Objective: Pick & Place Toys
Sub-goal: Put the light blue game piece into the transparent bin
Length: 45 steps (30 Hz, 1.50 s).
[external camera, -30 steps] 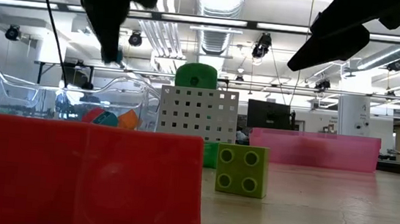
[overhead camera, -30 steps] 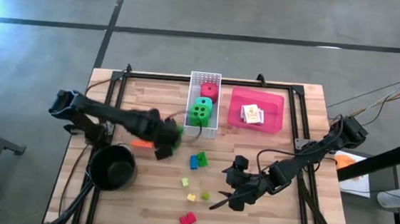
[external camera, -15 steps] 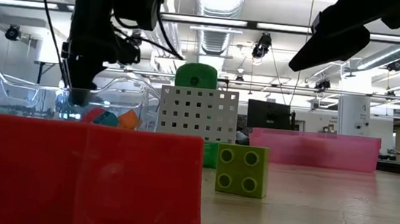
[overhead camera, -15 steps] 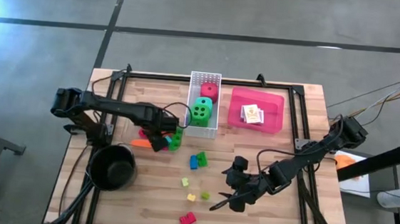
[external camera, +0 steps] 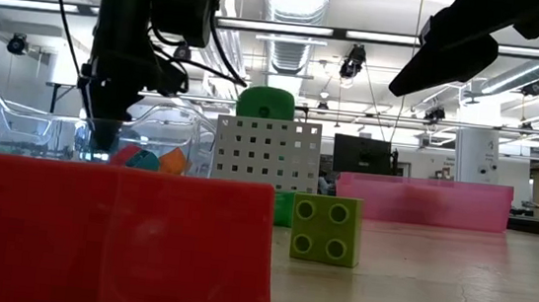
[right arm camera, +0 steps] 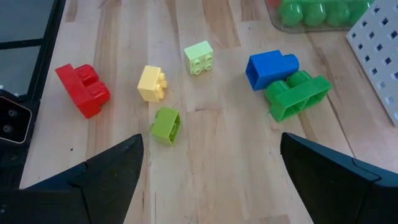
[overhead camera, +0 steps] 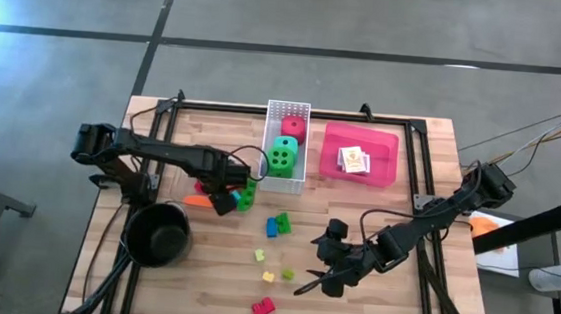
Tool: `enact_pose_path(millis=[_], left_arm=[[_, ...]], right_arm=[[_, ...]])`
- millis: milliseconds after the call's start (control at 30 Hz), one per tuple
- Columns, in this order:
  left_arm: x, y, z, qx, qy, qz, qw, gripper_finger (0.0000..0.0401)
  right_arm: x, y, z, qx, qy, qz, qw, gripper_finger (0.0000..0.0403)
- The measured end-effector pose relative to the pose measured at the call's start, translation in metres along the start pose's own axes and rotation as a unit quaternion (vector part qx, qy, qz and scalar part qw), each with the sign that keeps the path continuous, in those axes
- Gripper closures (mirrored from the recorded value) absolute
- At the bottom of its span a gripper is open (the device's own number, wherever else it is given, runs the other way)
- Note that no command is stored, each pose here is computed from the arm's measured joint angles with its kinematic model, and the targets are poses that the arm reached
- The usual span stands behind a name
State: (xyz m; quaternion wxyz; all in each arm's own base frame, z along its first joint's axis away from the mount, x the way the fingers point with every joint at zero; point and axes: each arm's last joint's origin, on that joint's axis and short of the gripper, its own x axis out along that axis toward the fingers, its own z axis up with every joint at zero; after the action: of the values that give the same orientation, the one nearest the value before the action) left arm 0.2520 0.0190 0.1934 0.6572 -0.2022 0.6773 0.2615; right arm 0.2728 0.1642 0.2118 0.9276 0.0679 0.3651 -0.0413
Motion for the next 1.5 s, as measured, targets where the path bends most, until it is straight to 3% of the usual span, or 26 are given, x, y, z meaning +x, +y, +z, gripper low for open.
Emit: enact_pose_path(millis=[433,1367,1500], left_arm=[[0.0,0.003,0.002,-0.058,-0.002,-0.002,0.998,0.0273],[0.025,0.012,-0.007,-0.071,0.027,-0.007,0.997,0.0272],[0.027,0.011,-0.007,-0.071,0.026,-0.007,0.997,0.0211]], right_arm=[[0.0,0.0,0.0,0.006,0.0,0.0,1.0,0.0032],[0.0,0.001,-0.001,0.004,0.003,0.005,1.0,0.0032],[0.0,0.001,-0.001,0.003,0.003,0.005,1.0,0.0032]])
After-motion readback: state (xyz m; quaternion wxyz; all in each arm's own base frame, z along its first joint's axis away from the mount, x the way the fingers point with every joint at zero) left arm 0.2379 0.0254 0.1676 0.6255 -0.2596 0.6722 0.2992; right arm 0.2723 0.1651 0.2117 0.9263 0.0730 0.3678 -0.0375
